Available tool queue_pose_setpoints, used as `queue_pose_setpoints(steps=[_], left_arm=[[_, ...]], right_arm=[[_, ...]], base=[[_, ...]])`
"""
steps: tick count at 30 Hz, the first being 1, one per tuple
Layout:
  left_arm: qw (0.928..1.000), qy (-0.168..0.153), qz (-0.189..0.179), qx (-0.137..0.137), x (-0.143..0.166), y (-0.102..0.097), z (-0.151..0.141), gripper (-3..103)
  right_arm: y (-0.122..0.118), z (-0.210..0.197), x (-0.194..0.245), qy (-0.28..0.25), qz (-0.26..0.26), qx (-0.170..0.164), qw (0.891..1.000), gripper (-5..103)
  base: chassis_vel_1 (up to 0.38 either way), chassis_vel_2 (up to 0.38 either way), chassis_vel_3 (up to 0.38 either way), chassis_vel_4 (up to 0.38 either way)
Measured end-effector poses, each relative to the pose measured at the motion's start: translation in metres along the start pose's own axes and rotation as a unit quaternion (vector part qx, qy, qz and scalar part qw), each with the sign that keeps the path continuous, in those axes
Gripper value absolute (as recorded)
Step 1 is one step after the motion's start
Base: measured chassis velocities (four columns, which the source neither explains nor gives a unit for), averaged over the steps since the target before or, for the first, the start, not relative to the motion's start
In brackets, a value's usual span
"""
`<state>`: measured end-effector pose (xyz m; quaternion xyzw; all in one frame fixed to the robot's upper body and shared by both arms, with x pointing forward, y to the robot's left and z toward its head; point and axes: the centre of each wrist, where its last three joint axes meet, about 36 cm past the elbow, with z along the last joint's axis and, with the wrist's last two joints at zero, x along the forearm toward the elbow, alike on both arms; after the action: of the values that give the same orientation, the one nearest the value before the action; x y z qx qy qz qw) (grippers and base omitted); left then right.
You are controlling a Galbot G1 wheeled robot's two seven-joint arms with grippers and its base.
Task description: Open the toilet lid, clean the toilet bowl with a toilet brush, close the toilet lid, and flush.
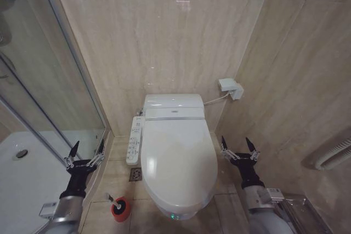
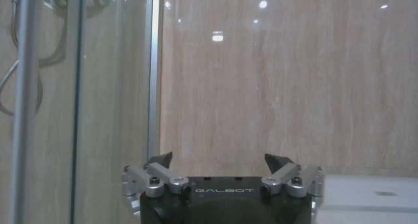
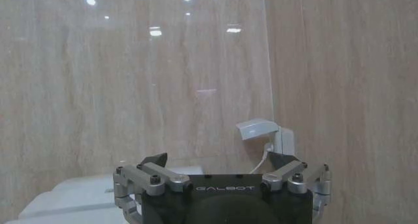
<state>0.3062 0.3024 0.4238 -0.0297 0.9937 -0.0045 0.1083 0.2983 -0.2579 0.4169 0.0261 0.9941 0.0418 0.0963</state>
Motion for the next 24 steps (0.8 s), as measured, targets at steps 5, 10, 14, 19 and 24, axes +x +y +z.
queue_pose_setpoints(steps=[5, 10, 14, 19, 24], left_arm=[[0.9992, 0.039, -0.004, 0.01, -0.028, -0.008, -0.01, 100], [0.997, 0.076, -0.004, 0.015, -0.053, -0.016, -0.021, 100], [0.9946, 0.102, -0.003, 0.016, -0.071, -0.021, -0.031, 100], [0.9916, 0.129, 0.0, 0.013, -0.088, -0.026, -0.042, 100], [0.9912, 0.131, 0.0, 0.013, -0.089, -0.027, -0.043, 100]], right_arm=[[0.0, 0.0, 0.0, 0.0, 0.0, 0.0, 1.0, 100], [0.0, 0.0, 0.0, 0.0, 0.0, 0.0, 1.0, 100], [0.0, 0.0, 0.0, 0.0, 0.0, 0.0, 1.0, 100], [0.0, 0.0, 0.0, 0.0, 0.0, 0.0, 1.0, 100], [0.0, 0.0, 0.0, 0.0, 0.0, 0.0, 1.0, 100]], base=[[0.0, 0.0, 0.0, 0.0], [0.0, 0.0, 0.0, 0.0], [0.0, 0.0, 0.0, 0.0], [0.0, 0.0, 0.0, 0.0], [0.0, 0.0, 0.0, 0.0]])
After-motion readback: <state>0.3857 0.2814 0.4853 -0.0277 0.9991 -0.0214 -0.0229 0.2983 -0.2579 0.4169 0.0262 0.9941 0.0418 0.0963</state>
